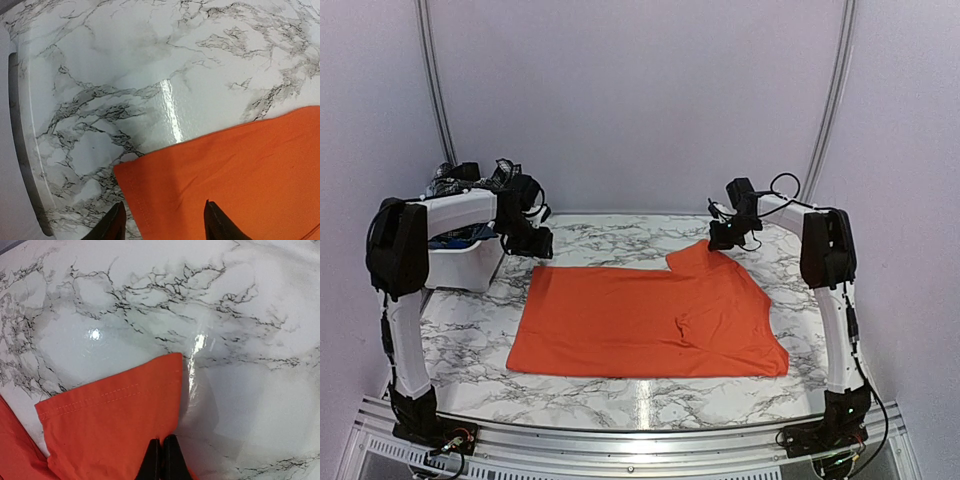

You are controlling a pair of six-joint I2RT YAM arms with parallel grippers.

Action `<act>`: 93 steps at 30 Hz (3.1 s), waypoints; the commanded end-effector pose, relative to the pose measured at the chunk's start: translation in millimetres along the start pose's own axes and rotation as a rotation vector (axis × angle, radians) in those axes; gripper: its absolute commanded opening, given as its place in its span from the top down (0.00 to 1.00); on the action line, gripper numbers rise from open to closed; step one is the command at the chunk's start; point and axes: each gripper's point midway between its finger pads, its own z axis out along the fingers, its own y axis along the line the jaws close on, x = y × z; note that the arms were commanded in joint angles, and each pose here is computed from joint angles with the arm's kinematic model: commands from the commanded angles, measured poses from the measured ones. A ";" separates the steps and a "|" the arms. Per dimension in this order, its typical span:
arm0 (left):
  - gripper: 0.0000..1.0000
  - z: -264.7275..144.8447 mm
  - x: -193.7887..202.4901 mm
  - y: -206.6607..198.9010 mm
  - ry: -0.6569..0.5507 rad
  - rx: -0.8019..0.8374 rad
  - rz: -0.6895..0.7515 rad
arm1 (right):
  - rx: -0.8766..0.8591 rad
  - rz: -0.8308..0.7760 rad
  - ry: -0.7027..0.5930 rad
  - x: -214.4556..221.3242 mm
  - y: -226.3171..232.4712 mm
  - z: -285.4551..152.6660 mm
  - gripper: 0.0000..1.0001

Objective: Fold and stack the mixed laundry pile
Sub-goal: Pick up the 1/3-folded T-shirt from the center of the board, then fold the 1/3-folded T-shirt at the center of the board.

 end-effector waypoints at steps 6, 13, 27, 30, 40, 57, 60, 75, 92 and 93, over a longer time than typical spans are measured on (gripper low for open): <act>0.56 18.2 11.1 20.4 0.074 -0.003 0.227 | -0.044 0.002 -0.098 -31.7 12.0 -42.8 1.00; 0.61 32.1 13.7 31.2 0.105 -0.039 0.308 | -0.051 0.013 -0.097 -32.1 13.0 -41.1 1.00; 0.63 57.7 0.1 41.2 0.114 -0.075 0.334 | -0.046 0.019 -0.091 -30.9 8.5 -39.5 1.00; 0.64 62.5 9.2 38.4 0.137 -0.049 0.346 | -0.046 0.021 -0.091 -31.0 7.2 -39.8 1.00; 0.69 75.0 30.0 34.9 0.192 -0.006 0.350 | -0.049 0.028 -0.089 -31.5 5.7 -39.0 1.00; 1.00 23.4 0.1 23.1 0.059 0.002 0.349 | -0.077 0.013 -0.159 -41.6 26.0 -91.0 1.00; 1.00 18.8 5.2 20.8 0.044 0.000 0.366 | -0.082 0.012 -0.164 -32.7 29.8 -101.9 1.00; 1.00 -22.8 26.2 7.4 -0.139 -0.009 0.420 | -0.134 0.007 -0.170 17.8 56.8 -152.9 1.00; 1.00 -49.5 75.2 2.9 -0.181 -0.037 0.515 | -0.147 0.032 -0.143 119.2 83.6 -193.7 1.00; 1.00 -48.5 79.0 3.4 -0.179 -0.037 0.514 | -0.152 0.035 -0.134 126.9 85.1 -191.8 1.00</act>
